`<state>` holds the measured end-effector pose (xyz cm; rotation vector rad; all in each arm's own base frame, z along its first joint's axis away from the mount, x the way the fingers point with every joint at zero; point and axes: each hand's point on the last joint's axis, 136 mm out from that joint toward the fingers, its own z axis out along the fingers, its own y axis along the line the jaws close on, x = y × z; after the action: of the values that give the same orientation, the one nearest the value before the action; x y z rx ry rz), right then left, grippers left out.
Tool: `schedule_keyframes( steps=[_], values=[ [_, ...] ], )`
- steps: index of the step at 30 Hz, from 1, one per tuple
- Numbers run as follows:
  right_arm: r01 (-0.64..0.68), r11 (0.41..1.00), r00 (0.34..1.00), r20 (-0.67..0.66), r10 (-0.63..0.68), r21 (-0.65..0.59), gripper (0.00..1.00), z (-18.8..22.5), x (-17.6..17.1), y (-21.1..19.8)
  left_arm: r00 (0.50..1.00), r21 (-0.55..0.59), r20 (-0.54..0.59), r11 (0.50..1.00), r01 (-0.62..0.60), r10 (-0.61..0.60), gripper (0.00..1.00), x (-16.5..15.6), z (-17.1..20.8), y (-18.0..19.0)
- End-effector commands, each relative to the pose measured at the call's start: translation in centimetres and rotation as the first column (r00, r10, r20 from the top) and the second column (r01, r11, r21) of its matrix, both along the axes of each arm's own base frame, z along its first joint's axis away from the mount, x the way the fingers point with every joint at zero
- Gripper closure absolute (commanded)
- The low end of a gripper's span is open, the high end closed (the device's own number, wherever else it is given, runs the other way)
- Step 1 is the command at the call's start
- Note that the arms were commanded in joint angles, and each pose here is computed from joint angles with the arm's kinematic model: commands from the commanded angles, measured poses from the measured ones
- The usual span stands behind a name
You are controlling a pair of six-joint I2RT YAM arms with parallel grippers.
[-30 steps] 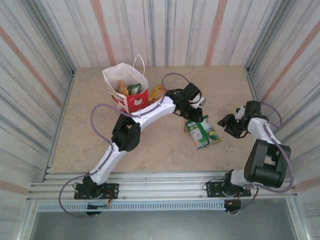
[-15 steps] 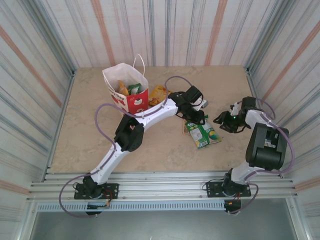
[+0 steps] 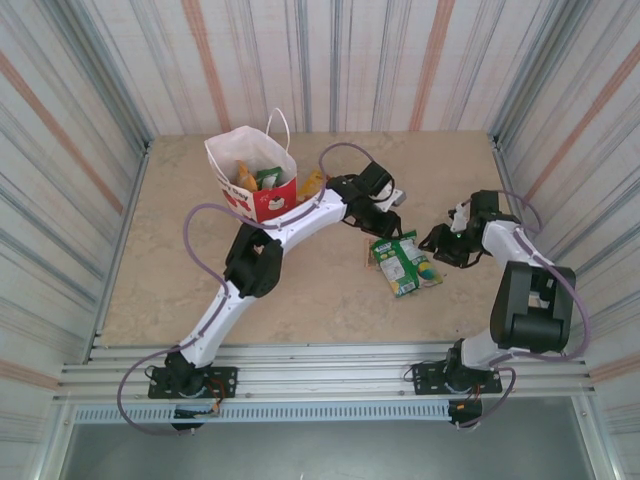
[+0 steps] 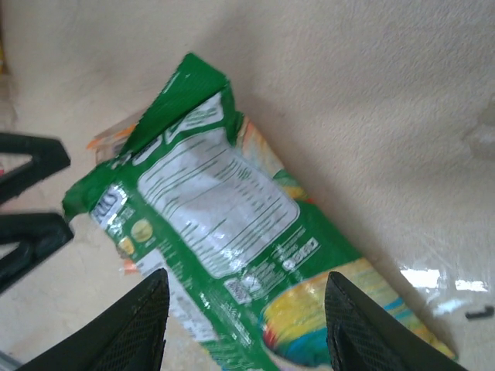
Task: Place the snacks into the paper bag
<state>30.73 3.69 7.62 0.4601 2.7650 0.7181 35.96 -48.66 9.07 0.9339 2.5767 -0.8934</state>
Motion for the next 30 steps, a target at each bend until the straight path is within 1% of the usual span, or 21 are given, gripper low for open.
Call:
schedule_keyframes(
  steps=[1, 6, 7, 12, 16, 24, 30],
  values=[
    [-0.015, 0.999, 1.000, 0.003, 0.016, -0.040, 0.46, 1.5, -1.1, 0.2, 0.997, 0.010, 0.032, 0.997, 0.072, -0.072, 0.45, 0.0, -0.3, 0.3],
    [-0.003, 1.000, 1.000, -0.027, 0.003, -0.024, 0.53, 1.0, -2.5, 1.5, 0.992, -0.028, -0.009, 0.992, 0.125, -0.125, 0.46, -0.7, -1.5, -0.5],
    [0.007, 1.000, 0.999, -0.035, -0.007, -0.018, 0.56, 0.7, -2.8, 1.6, 0.991, -0.038, -0.019, 0.991, 0.130, -0.131, 0.46, -0.9, -1.8, -0.7],
    [0.042, 0.999, 0.995, -0.087, -0.043, -0.010, 0.62, -1.0, -3.7, 2.0, 0.989, -0.051, -0.041, 0.989, 0.137, -0.139, 0.46, -1.0, -2.8, -1.0],
    [0.050, 0.999, 0.992, -0.118, -0.050, 0.004, 0.67, -2.1, -3.8, 2.3, 0.987, -0.064, -0.055, 0.987, 0.147, -0.150, 0.47, -1.2, -3.2, -1.3],
    [0.056, 0.998, 0.984, -0.169, -0.057, -0.014, 0.79, -4.6, -3.6, 2.4, 0.980, -0.097, -0.085, 0.980, 0.172, -0.181, 0.51, -1.8, -3.9, -1.8],
    [0.057, 0.998, 0.982, -0.179, -0.060, -0.018, 0.82, -5.6, -3.4, 2.4, 0.975, -0.119, -0.093, 0.974, 0.191, -0.203, 0.54, -2.2, -3.7, -2.2]
  ],
)
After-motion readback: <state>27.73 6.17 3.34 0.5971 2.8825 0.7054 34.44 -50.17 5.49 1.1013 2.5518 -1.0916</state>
